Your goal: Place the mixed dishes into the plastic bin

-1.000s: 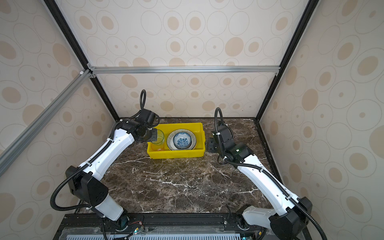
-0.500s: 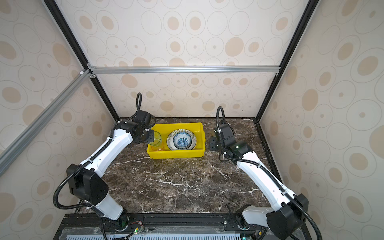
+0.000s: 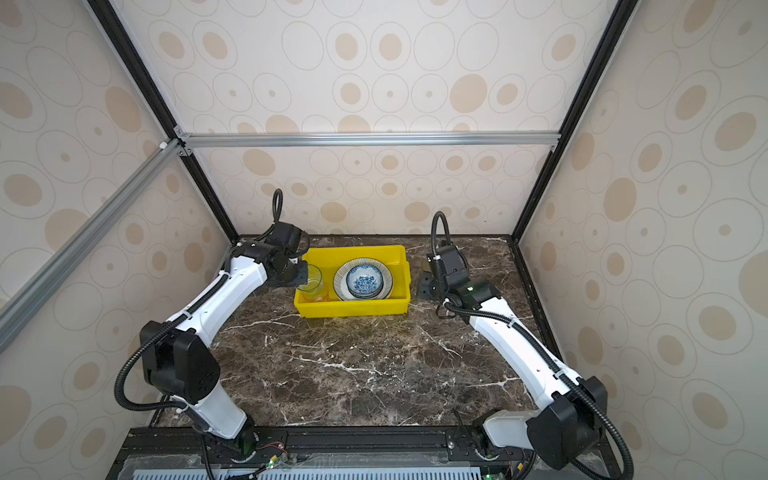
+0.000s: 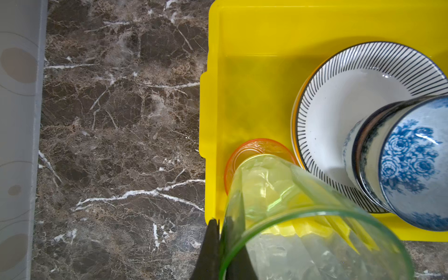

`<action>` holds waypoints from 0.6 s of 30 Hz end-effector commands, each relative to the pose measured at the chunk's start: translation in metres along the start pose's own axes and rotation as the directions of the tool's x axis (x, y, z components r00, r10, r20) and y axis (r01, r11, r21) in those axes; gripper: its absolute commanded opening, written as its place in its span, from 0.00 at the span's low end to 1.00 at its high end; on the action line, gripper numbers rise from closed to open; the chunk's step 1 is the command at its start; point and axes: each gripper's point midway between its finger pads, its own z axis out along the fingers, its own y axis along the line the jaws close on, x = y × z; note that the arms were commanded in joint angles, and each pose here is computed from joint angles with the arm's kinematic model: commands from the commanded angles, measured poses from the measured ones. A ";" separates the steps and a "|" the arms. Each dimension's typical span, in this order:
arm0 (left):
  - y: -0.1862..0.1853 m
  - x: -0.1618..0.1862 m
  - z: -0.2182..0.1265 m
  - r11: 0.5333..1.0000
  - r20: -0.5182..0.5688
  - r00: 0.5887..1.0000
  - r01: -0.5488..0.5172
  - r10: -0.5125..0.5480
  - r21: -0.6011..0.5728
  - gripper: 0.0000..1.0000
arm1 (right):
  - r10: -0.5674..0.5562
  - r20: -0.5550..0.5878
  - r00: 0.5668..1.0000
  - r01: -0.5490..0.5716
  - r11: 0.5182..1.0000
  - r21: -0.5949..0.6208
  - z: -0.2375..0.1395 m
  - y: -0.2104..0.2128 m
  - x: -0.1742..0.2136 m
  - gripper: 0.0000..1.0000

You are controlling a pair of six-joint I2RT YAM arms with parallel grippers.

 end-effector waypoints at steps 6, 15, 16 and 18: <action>0.000 -0.005 0.007 1.000 0.000 1.000 -0.008 0.008 0.010 0.00 | 0.021 -0.006 1.000 -0.021 1.000 0.008 0.003 -0.005 0.003 0.57; 0.002 -0.001 0.016 1.000 -0.027 1.000 -0.016 0.016 -0.005 0.00 | 0.024 -0.003 1.000 -0.024 1.000 0.014 0.002 -0.010 0.005 0.57; 0.003 -0.001 0.018 1.000 -0.033 0.999 -0.018 0.017 -0.009 0.00 | 0.027 -0.001 1.000 -0.027 1.000 0.015 0.003 -0.010 0.005 0.57; 0.004 0.000 0.020 1.000 -0.041 0.999 -0.021 0.020 -0.017 0.00 | 0.034 -0.002 0.999 -0.034 0.999 0.015 0.005 -0.011 0.006 0.57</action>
